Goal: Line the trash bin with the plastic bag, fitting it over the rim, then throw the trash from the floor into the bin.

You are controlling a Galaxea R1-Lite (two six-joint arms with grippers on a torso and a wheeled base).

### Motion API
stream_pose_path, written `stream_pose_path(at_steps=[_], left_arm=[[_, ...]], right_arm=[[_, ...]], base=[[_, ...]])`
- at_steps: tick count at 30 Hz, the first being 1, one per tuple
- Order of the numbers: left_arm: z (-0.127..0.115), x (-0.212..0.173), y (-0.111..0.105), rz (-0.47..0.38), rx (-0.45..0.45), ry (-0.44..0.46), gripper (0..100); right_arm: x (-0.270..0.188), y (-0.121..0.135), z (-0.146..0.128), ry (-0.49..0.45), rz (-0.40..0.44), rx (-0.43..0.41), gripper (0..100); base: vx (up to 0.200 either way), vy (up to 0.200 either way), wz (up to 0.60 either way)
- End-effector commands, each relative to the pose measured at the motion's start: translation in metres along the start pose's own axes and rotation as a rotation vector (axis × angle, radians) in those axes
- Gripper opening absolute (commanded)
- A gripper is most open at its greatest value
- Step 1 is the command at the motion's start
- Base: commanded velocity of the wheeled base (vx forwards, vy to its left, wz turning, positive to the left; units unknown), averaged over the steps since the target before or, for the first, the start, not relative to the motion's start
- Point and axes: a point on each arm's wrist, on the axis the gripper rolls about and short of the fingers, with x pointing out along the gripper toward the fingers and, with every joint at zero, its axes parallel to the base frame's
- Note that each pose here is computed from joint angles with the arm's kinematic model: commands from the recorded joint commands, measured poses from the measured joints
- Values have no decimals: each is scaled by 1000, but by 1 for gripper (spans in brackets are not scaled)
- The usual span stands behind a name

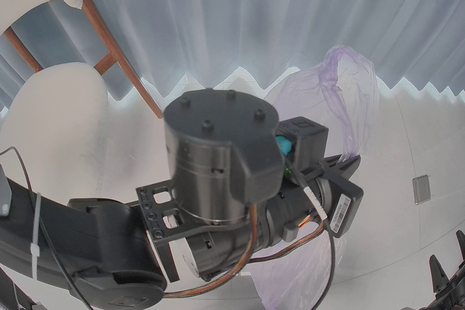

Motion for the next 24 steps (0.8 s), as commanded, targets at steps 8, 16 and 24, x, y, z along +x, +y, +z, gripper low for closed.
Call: stream_pose_path(at_steps=[8,16,24], left_arm=[[0,-15,77,228,17,5,0],[50,-23,151,363,30,-154,0],[51,-28,168,418,29,-157,0]], right_arm=[[0,0,-5,2,1,1,100],[0,0,-5,0,1,1,100],[0,0,-5,5,1,-3,100]], base=[[0,0,0],[0,0,0],[0,0,0]])
